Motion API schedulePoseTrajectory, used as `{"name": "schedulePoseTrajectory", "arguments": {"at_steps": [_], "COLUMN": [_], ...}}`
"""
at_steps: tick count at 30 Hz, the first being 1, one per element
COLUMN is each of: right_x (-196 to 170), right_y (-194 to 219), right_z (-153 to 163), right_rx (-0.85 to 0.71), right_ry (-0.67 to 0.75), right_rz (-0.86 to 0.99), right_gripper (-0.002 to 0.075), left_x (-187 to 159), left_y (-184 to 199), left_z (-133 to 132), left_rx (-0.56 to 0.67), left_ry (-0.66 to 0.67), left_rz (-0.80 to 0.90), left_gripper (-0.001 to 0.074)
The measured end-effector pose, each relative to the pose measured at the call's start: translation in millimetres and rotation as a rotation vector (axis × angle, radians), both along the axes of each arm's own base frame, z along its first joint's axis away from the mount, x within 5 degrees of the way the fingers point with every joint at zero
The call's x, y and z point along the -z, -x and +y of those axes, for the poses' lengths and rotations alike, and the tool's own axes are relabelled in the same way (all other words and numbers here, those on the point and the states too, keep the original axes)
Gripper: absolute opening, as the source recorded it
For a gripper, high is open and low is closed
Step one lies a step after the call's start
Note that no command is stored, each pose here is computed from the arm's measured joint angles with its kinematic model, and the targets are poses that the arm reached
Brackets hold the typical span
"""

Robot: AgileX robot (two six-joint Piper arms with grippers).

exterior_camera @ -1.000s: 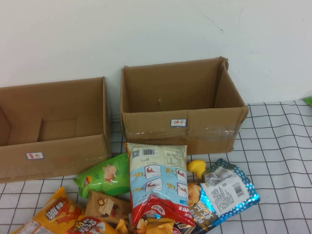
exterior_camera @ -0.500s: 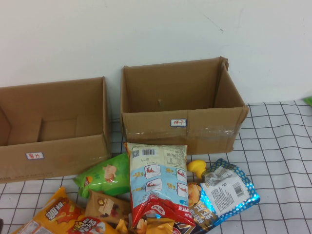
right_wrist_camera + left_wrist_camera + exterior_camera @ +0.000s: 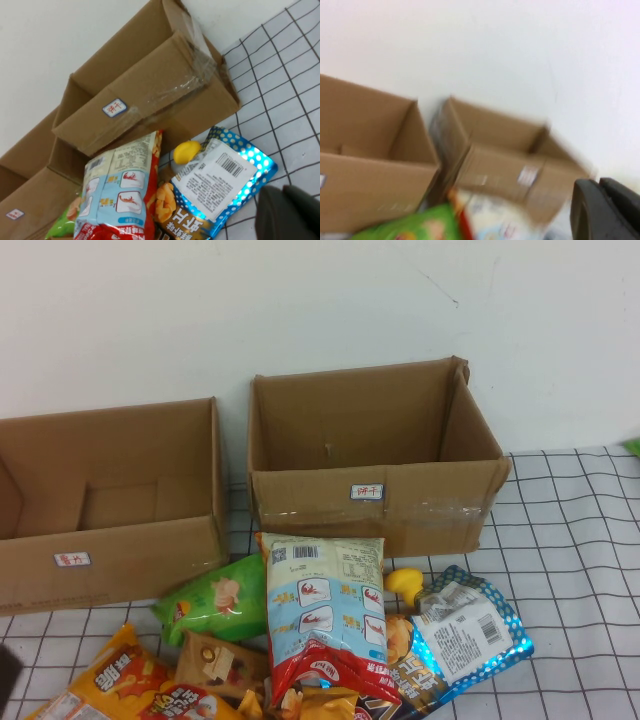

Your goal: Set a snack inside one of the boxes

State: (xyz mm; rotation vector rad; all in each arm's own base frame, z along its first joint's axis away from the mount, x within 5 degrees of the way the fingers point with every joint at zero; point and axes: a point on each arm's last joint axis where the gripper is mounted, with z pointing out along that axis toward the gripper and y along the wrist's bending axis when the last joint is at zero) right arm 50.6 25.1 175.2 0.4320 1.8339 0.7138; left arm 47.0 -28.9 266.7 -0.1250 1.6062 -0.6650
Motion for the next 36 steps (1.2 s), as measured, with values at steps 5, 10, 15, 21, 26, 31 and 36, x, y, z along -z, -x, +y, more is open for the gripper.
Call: {"name": "schedulePoseTrajectory", "arguments": {"at_steps": [5, 10, 15, 21, 26, 31, 36], "right_x": [0, 0, 0, 0, 0, 0, 0], "right_y": [0, 0, 0, 0, 0, 0, 0], "right_z": [0, 0, 0, 0, 0, 0, 0], "right_rx": [-0.004, -0.005, -0.007, -0.015, -0.017, -0.017, -0.019], "right_ry": [0.011, 0.016, 0.020, 0.053, 0.060, 0.060, 0.065], "right_rz": [-0.002, -0.003, -0.005, -0.014, -0.016, -0.016, -0.017], "right_gripper": [-0.0001, -0.0001, -0.0001, -0.0001, -0.0001, -0.0001, -0.0001], "left_x": [-19, -21, -20, -11, 4, 25, 50], "left_y": [-22, -52, -80, -114, -144, -178, -207], "left_z": [-6, -6, -19, -46, -67, -85, -101], "left_rx": [0.108, 0.183, 0.321, 0.445, 0.473, 0.501, 0.524], "left_ry": [-0.307, -0.507, -0.608, -0.696, -0.703, -0.718, -0.678], "left_rz": [0.206, 0.370, 0.436, 0.484, 0.540, 0.629, 0.727], "left_gripper": [-0.0003, -0.0003, -0.0003, -0.0003, 0.0028, 0.0255, 0.0553]}}
